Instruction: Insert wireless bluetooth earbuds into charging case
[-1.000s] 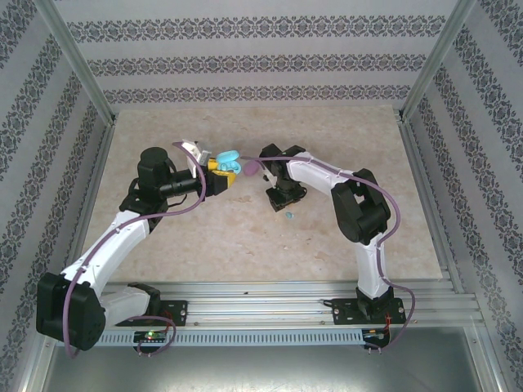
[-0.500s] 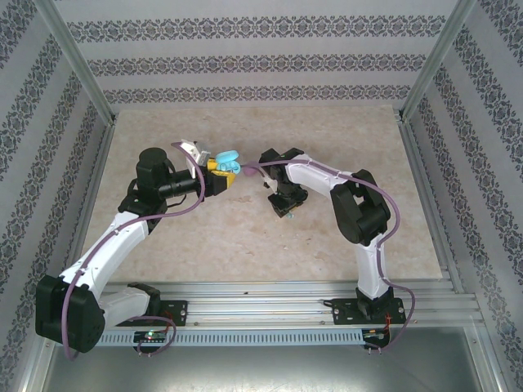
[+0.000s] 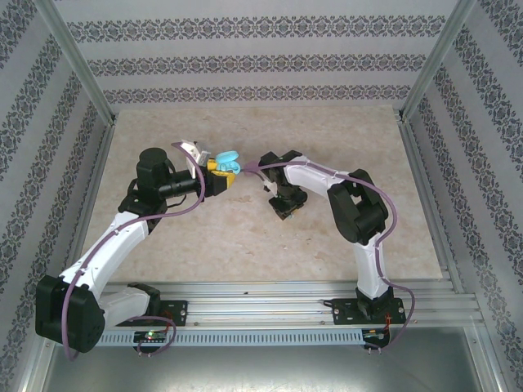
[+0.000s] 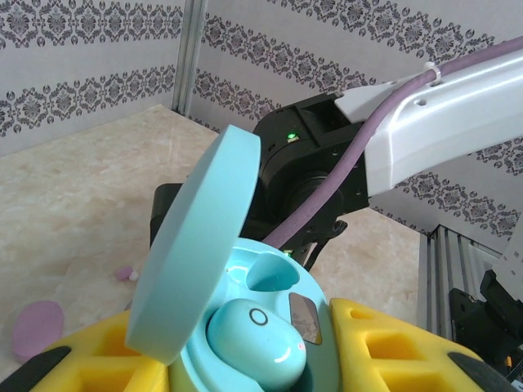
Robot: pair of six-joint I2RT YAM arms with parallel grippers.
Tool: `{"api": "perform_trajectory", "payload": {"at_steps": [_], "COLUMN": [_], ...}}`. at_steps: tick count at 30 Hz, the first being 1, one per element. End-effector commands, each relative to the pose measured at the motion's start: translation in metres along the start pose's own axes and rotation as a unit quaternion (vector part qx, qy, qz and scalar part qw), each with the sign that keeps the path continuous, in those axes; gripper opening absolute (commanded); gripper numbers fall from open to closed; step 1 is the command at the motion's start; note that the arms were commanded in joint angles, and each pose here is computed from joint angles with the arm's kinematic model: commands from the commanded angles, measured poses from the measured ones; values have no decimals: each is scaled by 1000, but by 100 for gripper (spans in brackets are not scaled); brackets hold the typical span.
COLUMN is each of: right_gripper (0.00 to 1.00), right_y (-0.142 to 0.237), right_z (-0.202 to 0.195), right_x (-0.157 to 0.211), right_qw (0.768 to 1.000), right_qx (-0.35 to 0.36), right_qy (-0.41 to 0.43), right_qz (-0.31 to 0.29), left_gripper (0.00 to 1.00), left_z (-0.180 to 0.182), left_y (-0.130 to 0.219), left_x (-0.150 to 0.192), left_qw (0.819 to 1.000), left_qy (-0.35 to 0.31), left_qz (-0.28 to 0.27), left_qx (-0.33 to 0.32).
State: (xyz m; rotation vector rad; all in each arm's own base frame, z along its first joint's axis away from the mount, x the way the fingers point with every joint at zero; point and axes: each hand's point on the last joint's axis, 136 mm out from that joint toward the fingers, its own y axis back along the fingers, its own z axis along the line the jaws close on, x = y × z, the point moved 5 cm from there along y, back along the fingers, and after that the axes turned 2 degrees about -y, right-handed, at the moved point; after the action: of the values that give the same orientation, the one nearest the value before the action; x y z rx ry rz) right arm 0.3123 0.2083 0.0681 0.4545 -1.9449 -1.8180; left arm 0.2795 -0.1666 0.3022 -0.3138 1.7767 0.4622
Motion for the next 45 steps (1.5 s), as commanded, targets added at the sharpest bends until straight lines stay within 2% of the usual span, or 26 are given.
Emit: {"api": "perform_trajectory", "payload": {"at_steps": [1,7,11,18,27,33,36,40,45], "right_gripper": [30,25,21,17,16,15,16,17,17], "right_y": [-12,-15,0,67,182,265,295,321,336], "right_z": [3,2,2,-15,-11,14,35,64,77], "right_x": [5,5,4,7,24,41,47,48,39], "right_qw": [1000,1000,999,978,924,864,845,830,830], "right_qx": [7,6,-38,-129,-219,-297,-321,-339,-340], "right_qy": [16,14,-19,-115,-155,-104,-55,7,36], "right_qz": [22,24,-4,-115,-273,-394,-424,-443,-441], "left_gripper": [22,22,22,21,22,21,22,22,22], "left_z": [-7,-7,-8,-10,-15,-15,-15,-15,-18], "left_y": [2,3,3,2,1,-5,-8,-9,-8], "left_x": [-6,-7,-10,-21,-26,-33,-36,-35,-33], "left_qw": [1000,1000,1000,999,998,996,995,994,993], "left_qy": [-17,-19,-22,-27,-29,-30,-28,-28,-25], "left_qz": [-6,-5,-9,-29,-38,-49,-49,-48,-46], "left_qx": [4,4,4,12,43,73,84,93,103]}}
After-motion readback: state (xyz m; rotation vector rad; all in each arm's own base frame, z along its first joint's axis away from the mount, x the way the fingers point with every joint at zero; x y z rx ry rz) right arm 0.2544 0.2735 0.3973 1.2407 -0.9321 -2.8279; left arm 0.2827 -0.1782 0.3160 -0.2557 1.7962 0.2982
